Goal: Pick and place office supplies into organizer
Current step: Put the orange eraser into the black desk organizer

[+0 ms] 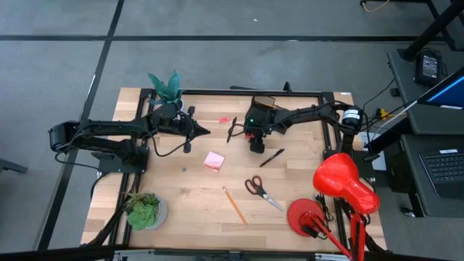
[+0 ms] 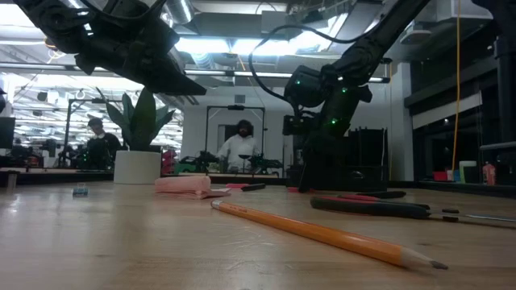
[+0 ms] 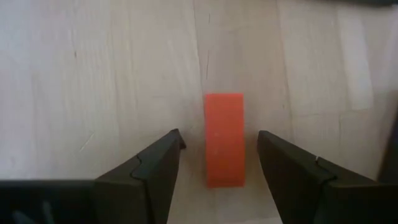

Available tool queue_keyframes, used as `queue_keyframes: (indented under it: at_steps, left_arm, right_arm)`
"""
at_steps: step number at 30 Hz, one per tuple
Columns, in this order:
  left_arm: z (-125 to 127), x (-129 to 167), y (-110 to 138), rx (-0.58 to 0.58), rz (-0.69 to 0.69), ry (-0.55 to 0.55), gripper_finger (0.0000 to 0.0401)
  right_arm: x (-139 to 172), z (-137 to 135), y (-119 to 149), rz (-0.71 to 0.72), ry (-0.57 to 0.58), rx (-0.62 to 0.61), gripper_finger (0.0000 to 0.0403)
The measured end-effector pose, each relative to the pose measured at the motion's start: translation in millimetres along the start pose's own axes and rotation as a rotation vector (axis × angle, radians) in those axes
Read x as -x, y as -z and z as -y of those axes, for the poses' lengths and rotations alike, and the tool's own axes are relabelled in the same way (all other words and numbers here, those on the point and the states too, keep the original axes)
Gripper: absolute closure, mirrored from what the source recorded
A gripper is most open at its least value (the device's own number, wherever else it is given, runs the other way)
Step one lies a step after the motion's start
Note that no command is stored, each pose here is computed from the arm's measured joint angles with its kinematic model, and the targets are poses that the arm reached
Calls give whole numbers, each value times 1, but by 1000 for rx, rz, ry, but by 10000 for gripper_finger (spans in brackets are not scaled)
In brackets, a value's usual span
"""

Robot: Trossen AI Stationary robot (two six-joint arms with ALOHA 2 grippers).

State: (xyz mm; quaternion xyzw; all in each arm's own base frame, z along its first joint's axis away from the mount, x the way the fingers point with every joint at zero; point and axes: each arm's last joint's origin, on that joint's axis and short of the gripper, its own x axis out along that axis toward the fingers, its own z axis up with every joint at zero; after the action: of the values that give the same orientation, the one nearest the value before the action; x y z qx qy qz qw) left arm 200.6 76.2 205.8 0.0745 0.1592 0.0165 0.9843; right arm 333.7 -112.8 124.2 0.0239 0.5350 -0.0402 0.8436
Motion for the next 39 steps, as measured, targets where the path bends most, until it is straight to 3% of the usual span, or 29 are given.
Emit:
queue_keyframes:
  at_steps: [7,11,27,39]
  left_arm:
    - [0,0,0,-1,0,0,400]
    - [0,0,0,-2,0,0,398]
    - [0,0,1,5,-13,4,398]
    - [0,0,1,5,-13,3,399]
  right_arm:
    - [0,2,0,1,2,-5,194]
    - [0,2,1,-13,51,-3,222]
    - [0,2,1,-18,72,-1,319]
    - [2,2,1,-15,74,-2,328]
